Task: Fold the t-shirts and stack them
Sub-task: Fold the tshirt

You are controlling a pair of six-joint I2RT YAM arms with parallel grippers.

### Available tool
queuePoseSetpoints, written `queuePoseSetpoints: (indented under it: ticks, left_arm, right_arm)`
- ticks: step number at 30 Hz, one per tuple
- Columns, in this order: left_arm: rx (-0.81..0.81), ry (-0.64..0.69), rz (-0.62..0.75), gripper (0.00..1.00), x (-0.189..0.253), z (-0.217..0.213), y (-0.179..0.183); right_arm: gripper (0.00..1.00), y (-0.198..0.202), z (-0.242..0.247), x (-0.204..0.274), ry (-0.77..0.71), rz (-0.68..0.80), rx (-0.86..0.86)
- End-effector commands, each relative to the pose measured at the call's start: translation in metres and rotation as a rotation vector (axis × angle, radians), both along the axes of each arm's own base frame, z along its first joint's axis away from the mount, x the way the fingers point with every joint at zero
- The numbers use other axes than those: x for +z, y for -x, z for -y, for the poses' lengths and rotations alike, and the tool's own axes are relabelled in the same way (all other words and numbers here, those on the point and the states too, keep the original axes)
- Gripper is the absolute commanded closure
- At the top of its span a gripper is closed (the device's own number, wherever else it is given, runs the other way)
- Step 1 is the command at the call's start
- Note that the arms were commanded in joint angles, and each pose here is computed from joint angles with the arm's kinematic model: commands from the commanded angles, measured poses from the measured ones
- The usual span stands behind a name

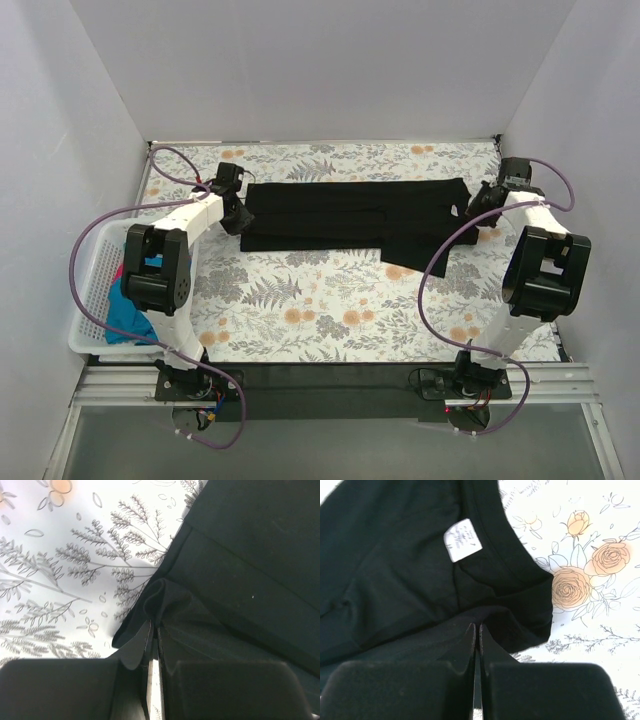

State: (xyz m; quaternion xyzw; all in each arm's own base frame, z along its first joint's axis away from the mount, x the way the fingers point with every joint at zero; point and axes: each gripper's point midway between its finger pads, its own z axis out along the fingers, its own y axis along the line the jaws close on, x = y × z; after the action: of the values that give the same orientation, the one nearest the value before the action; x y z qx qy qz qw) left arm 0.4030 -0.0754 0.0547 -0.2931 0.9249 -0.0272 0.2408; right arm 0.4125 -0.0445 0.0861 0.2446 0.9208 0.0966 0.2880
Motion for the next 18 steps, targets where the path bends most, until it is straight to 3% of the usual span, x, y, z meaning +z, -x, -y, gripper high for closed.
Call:
queuePoseSetpoints:
  ticks: [1, 12, 15, 17, 18]
  left_arm:
    - [-0.014, -0.015, 0.085, 1.00, 0.015, -0.004, -0.024]
    - [-0.042, -0.020, 0.103, 1.00, 0.007, -0.001, -0.038]
    - [-0.047, -0.026, 0.103, 1.00, 0.005, -0.001, -0.040]
    - [-0.063, -0.024, 0.097, 0.96, 0.002, 0.000, -0.041]
    - [-0.067, -0.023, 0.097, 0.93, 0.002, 0.001, -0.041]
  right_arm:
    - [0.99, -0.011, 0.012, -0.001, 0.042, 0.007, -0.010]
    - [0.96, -0.006, 0.021, -0.019, 0.082, -0.039, -0.032]
    - [0.92, -0.004, 0.026, -0.023, 0.106, -0.051, -0.050]
    - [0.80, -0.002, 0.025, -0.023, 0.101, -0.050, -0.047]
    - [0.80, -0.002, 0.024, -0.022, 0.098, -0.046, -0.045]
